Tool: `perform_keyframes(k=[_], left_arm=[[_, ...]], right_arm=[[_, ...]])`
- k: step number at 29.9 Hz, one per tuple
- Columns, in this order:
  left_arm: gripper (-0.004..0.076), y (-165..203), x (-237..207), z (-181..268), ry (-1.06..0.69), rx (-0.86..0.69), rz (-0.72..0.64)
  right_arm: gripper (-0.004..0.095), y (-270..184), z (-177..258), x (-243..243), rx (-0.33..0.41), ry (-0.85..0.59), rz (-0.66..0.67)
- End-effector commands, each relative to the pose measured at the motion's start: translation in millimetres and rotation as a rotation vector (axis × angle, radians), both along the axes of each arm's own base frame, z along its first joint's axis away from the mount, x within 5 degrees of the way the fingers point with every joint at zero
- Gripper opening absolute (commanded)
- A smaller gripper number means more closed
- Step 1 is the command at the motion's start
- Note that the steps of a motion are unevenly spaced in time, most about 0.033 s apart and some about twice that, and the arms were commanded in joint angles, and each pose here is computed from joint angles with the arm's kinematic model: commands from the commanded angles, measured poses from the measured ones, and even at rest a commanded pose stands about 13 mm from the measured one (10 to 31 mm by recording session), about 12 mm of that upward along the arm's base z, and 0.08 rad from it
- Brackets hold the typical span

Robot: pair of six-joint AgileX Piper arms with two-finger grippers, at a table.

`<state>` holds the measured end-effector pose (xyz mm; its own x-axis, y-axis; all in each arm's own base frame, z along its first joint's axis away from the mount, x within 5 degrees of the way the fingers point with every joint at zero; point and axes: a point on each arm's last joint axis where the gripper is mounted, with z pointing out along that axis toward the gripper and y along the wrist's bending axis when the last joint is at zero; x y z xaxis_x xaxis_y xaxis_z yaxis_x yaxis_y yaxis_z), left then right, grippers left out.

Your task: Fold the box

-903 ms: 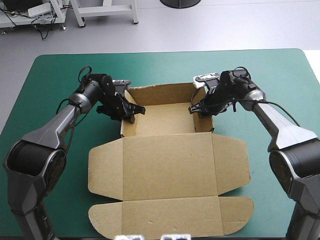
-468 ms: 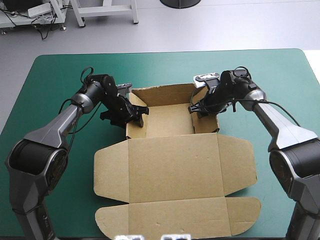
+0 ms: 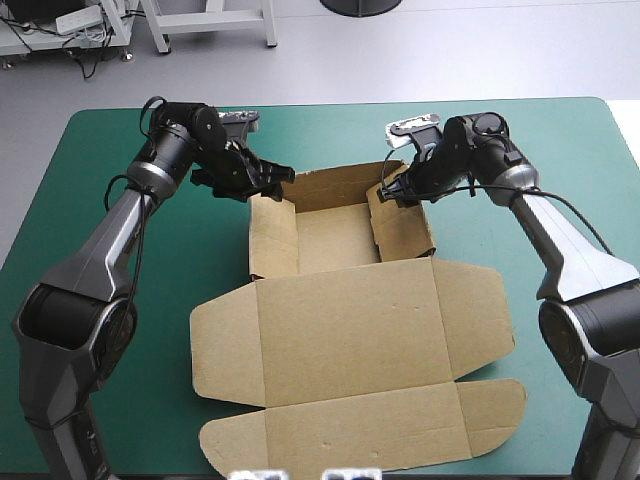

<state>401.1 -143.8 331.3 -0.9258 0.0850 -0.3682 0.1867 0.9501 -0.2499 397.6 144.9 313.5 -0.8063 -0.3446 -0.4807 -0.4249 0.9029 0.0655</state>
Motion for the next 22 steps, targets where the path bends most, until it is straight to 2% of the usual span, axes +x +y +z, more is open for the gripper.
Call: perform_keyframes(k=[1, 5, 8, 12, 15, 19, 22], left_arm=[[0.0464, 4, -26, 63, -0.116, -0.053, -0.02], [0.0442, 12, -50, 104, -0.236, -0.074, -0.047], [0.0391, 22, -85, 143, -0.356, -0.081, -0.089], [0.0305, 43, -153, 200, -0.55, -0.12, -0.129], [0.026, 59, -206, 226, -0.673, -0.131, -0.165], [0.0211, 82, -275, 230, -0.764, -0.111, -0.19], [0.0182, 98, -315, 205, -0.754, -0.075, -0.173]], right_arm=[[0.0458, -6, 48, -10, 0.004, -0.13, 0.006], [0.0458, -9, 63, -11, -0.014, -0.155, 0.007], [0.0458, -10, 75, -14, -0.014, -0.165, 0.009], [0.0458, -11, 84, -18, -0.015, -0.156, 0.009], [0.0458, -12, 83, -20, -0.009, -0.121, -0.017], [0.0458, -12, 81, -21, -0.01, -0.099, -0.018], [0.0458, -12, 81, -21, -0.01, -0.092, -0.017]])
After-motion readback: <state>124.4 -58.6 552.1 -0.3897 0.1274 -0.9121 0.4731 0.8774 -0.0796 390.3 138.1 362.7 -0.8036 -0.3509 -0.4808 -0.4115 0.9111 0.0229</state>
